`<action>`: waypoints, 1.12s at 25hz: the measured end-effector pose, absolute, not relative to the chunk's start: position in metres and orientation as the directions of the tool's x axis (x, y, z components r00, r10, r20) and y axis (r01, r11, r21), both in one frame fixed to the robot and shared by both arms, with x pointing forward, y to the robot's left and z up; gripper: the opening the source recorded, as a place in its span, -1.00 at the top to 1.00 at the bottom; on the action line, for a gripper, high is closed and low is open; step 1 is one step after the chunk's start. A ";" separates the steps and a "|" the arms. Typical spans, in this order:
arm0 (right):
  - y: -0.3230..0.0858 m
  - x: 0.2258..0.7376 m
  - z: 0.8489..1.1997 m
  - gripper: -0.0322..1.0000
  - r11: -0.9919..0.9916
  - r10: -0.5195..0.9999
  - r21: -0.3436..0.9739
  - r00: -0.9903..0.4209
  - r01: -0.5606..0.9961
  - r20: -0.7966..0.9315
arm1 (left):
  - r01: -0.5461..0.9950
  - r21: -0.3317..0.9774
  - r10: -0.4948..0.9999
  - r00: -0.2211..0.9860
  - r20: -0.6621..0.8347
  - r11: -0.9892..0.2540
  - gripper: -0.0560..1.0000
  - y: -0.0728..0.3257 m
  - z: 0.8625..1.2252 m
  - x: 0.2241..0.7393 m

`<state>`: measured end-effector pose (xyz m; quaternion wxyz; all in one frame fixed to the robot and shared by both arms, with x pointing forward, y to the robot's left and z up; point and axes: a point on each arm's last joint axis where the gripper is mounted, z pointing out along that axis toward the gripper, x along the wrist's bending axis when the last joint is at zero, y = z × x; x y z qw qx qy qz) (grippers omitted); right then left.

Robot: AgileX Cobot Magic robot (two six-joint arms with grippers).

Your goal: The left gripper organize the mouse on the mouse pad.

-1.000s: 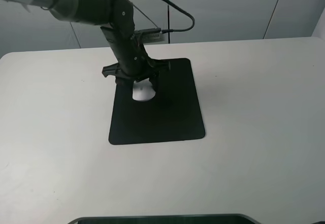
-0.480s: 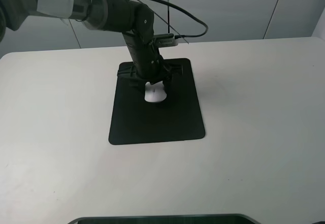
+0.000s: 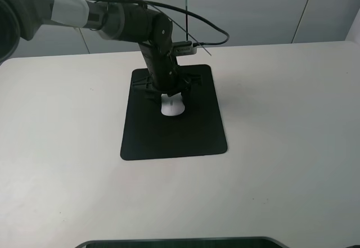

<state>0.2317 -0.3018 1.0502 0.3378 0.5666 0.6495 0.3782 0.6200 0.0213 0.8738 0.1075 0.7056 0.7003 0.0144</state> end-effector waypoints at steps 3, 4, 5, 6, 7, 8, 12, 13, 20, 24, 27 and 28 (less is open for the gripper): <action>-0.302 0.232 1.050 -0.42 0.072 0.992 0.874 -0.130 0.481 -0.010 | 0.985 0.171 0.991 0.018 -0.132 0.005 -0.20 0.021 0.874 0.620; -0.302 0.232 1.050 -0.42 0.072 0.992 0.874 -0.130 0.481 -0.010 | 0.985 0.170 0.991 0.017 -0.133 0.006 -0.20 0.021 0.874 0.620; -0.302 0.232 1.050 -0.42 0.072 0.992 0.874 -0.130 0.481 -0.010 | 0.985 0.170 0.991 0.017 -0.133 0.006 -0.20 0.021 0.874 0.620; -0.302 0.232 1.050 -0.42 0.072 0.992 0.874 -0.130 0.481 -0.010 | 0.986 0.168 0.991 0.013 -0.135 0.010 -0.20 0.021 0.874 0.620; -0.302 0.232 1.050 -0.42 0.072 0.992 0.874 -0.130 0.481 -0.010 | 0.986 0.168 0.991 0.011 -0.135 0.012 -0.20 0.021 0.874 0.620; -0.302 0.232 1.050 -0.42 0.072 0.992 0.874 -0.130 0.481 -0.010 | 0.986 0.168 0.991 0.011 -0.136 0.012 -0.20 0.021 0.874 0.620; -0.302 0.232 1.050 -0.42 0.072 0.992 0.874 -0.130 0.481 -0.010 | 0.986 0.168 0.990 0.009 -0.140 0.015 -0.36 0.021 0.874 0.620; -0.302 0.232 1.050 -0.42 0.072 0.992 0.874 -0.130 0.481 -0.010 | 0.986 0.168 0.989 0.006 -0.145 0.018 -0.45 0.020 0.874 0.620; -0.302 0.232 1.050 -0.42 0.072 0.992 0.874 -0.130 0.481 -0.010 | 0.985 0.170 0.989 0.009 -0.148 0.016 -0.51 0.018 0.874 0.619; -0.302 0.232 1.050 -0.42 0.072 0.992 0.874 -0.130 0.481 -0.010 | 0.986 0.166 0.990 0.012 -0.139 0.011 -0.51 0.020 0.879 0.618; -0.302 0.232 1.050 -0.42 0.072 0.992 0.874 -0.130 0.481 -0.010 | 0.985 0.170 0.992 0.022 -0.123 -0.001 -0.51 0.022 0.892 0.616; -0.302 0.232 1.050 -0.42 0.072 0.992 0.874 -0.130 0.481 -0.010 | 0.985 0.174 0.992 0.022 -0.126 0.000 -0.51 0.023 0.898 0.616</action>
